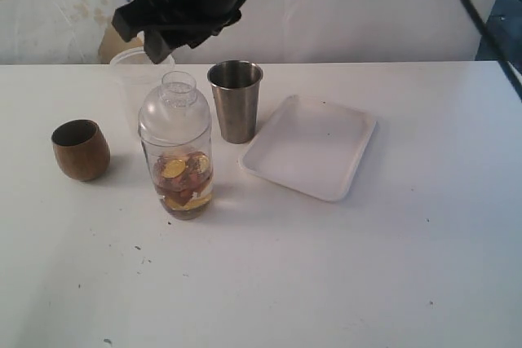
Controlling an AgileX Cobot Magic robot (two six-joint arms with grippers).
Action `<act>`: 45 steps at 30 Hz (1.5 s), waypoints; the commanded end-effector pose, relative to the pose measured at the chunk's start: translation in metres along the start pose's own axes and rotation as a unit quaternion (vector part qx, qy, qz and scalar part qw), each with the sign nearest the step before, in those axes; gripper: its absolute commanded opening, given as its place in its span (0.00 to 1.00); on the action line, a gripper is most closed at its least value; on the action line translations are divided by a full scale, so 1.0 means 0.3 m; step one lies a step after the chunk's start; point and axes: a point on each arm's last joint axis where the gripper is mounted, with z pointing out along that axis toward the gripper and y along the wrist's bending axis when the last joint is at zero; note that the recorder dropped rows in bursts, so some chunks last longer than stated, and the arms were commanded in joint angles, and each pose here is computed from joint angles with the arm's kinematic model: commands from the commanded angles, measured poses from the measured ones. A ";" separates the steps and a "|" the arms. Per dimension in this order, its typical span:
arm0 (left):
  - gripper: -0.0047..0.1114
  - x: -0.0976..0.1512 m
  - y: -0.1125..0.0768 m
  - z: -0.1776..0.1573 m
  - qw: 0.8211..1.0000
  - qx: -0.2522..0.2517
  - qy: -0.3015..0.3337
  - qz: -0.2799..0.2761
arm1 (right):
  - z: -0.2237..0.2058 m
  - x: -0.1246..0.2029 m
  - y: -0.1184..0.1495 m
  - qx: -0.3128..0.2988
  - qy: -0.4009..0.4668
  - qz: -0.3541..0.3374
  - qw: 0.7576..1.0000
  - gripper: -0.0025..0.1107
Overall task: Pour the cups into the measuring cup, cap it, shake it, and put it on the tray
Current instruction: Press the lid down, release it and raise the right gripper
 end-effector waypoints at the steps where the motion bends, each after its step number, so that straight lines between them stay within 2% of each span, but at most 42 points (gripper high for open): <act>1: 0.04 0.001 0.000 0.000 1.000 0.000 -0.006 0.000 | -0.093 -0.004 0.033 -0.003 -0.007 -0.020 1.000 0.13; 3: 0.04 0.001 0.000 0.000 1.000 0.000 -0.006 0.000 | -0.097 0.003 0.060 -0.019 0.005 -0.041 0.999 0.02; 9: 0.04 0.001 0.000 0.000 1.000 0.000 -0.006 0.000 | -0.039 0.005 0.104 -0.035 0.016 -0.062 0.997 0.02; 13: 0.04 0.001 0.000 0.000 1.000 0.000 -0.006 0.000 | 0.029 0.008 0.088 -0.024 0.023 -0.056 0.998 0.02; 18: 0.04 0.001 0.000 0.000 1.000 0.000 -0.006 0.000 | 0.072 0.016 0.054 0.022 0.035 -0.043 0.998 0.02; 24: 0.04 0.001 0.000 0.000 1.000 0.000 -0.006 0.000 | 0.091 0.000 0.049 0.027 0.008 -0.044 0.999 0.02; 45: 0.04 0.001 0.000 0.000 1.000 0.000 -0.006 0.000 | 0.212 0.056 0.040 0.013 0.080 -0.035 0.996 0.02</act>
